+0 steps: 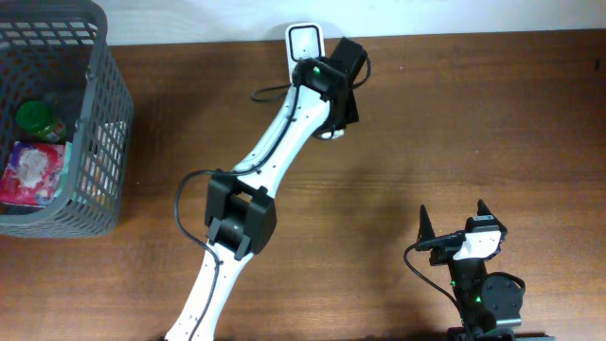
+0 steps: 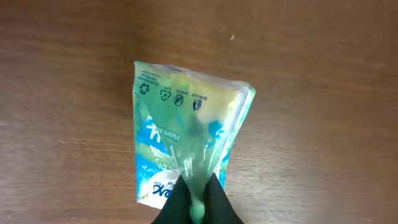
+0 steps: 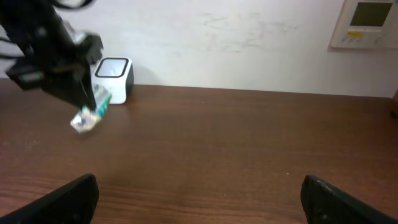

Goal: Scan the item barcode
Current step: 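Carry the green tissue pack to the table near the scanner and release, then reach the left gripper into the basket and grasp the orange Kleenex pack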

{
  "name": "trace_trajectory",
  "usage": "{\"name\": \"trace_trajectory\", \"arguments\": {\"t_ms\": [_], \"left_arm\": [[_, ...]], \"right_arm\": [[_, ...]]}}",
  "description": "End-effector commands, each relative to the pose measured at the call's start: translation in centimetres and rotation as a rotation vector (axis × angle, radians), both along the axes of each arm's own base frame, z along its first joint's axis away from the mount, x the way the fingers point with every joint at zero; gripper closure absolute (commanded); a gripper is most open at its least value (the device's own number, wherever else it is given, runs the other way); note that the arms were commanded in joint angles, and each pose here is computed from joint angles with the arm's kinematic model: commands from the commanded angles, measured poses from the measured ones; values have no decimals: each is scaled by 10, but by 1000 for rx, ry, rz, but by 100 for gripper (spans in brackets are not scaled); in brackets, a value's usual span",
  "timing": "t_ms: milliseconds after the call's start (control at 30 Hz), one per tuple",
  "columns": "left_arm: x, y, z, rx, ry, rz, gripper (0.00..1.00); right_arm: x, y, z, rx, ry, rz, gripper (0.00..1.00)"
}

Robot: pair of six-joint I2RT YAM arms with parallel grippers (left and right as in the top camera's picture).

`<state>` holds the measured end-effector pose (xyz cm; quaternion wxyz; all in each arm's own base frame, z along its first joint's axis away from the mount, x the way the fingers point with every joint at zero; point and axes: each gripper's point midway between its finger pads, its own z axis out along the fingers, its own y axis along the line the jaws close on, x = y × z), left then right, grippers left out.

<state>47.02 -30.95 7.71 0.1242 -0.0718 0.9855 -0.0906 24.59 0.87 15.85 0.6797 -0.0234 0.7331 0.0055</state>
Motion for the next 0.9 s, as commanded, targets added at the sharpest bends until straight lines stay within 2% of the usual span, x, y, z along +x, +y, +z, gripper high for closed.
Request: {"name": "trace_trajectory", "arguments": {"t_ms": [0,67,100,167,200,300,400,500,600,633,667,733,800,833,867], "left_arm": [[-10,-10,-17,27,25,-6,63],[-9,-13,-13,18,13,-11,33],[-7,-16,-7,0,5,-14,27],[-1,-20,23,-61,-37,-61,25],[8,-7,65,-101,-92,-52,26],[16,27,134,-124,-204,-66,31],[10,80,213,-129,-342,-65,34],[-1,173,297,-110,-519,63,33],[-16,271,350,-74,-646,260,18],[-20,317,368,-51,-705,356,18],[-22,340,374,-33,-729,403,18],[-34,424,373,68,-736,596,19],[-47,466,361,179,-684,637,18],[-55,490,345,256,-614,608,18],[-61,506,331,282,-560,612,12]], "right_arm": [[0,-2,-3,11,4,-10,1],[0,-2,-3,10,4,-10,1],[0,-2,-3,10,4,-10,1],[0,-2,-3,11,4,-10,1],[0,-2,-3,11,4,-10,1],[0,-2,-3,11,4,-10,1],[0,-2,-3,11,4,-10,1],[0,-2,-3,11,4,-10,1],[0,-2,-3,11,4,-10,1],[0,-2,-3,11,4,-10,1],[0,-2,-3,11,4,-10,1],[0,-2,-3,11,4,-10,1],[0,-2,-3,11,4,-10,1],[0,-2,-3,11,4,-10,1],[0,-2,-3,11,4,-10,1]]}}
